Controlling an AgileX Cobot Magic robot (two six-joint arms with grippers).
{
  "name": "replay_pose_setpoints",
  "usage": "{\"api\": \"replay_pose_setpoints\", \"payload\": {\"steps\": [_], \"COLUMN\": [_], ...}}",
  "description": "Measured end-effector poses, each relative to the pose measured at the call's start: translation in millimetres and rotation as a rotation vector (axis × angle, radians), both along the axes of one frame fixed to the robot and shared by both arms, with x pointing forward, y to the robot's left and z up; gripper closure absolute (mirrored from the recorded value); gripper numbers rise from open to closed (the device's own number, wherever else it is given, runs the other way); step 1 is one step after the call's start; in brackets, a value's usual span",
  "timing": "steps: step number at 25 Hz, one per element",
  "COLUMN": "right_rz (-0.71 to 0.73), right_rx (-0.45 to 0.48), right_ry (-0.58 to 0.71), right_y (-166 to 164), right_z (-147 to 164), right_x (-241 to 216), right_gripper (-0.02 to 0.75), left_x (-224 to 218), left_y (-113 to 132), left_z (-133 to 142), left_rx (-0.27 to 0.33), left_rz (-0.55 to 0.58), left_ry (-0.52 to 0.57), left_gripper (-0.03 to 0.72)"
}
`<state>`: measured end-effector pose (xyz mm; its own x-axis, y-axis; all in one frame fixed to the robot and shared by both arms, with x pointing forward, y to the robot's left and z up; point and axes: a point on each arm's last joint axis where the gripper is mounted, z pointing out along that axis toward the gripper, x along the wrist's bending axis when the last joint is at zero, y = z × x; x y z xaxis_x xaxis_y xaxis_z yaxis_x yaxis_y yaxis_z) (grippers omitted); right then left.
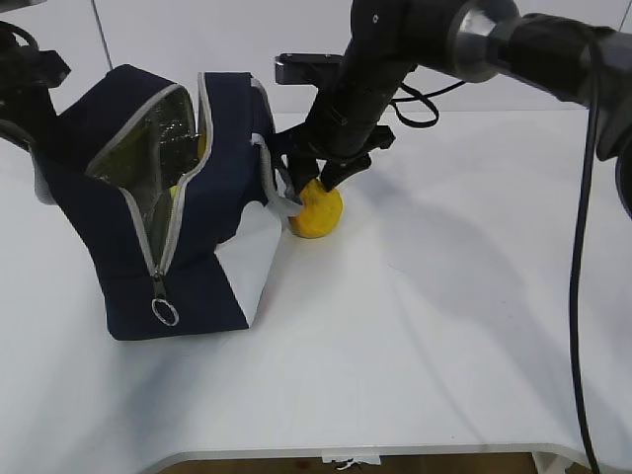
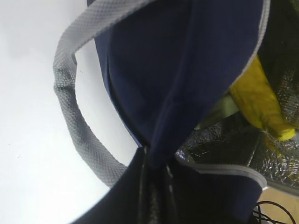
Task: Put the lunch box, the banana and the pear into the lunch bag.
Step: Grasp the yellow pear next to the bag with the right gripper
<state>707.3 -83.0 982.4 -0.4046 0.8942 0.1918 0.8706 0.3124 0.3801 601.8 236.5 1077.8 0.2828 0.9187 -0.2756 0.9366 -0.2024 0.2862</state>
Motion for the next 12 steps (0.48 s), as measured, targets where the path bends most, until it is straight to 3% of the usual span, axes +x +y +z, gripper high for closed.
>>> {"api": "replay_pose_setpoints", "payload": {"steps": [5,12], "right_rz": [0.002,0.008], "right_rx": [-0.013,-0.032], "right_ry": [-0.009,-0.007], "right_y": [-1.0,-2.6], "right_z": [1.1,4.4], "right_x": [0.7,0.0], "right_gripper": [0.441,0.472], "left_x": [0.0,0.0], "left_y": [0.0,0.0], "left_z": [0.0,0.0], "left_rx": [0.0,0.0], "left_rz": [0.0,0.0], "left_ry": [0.0,0.0], "left_gripper": [0.68,0.68]}}
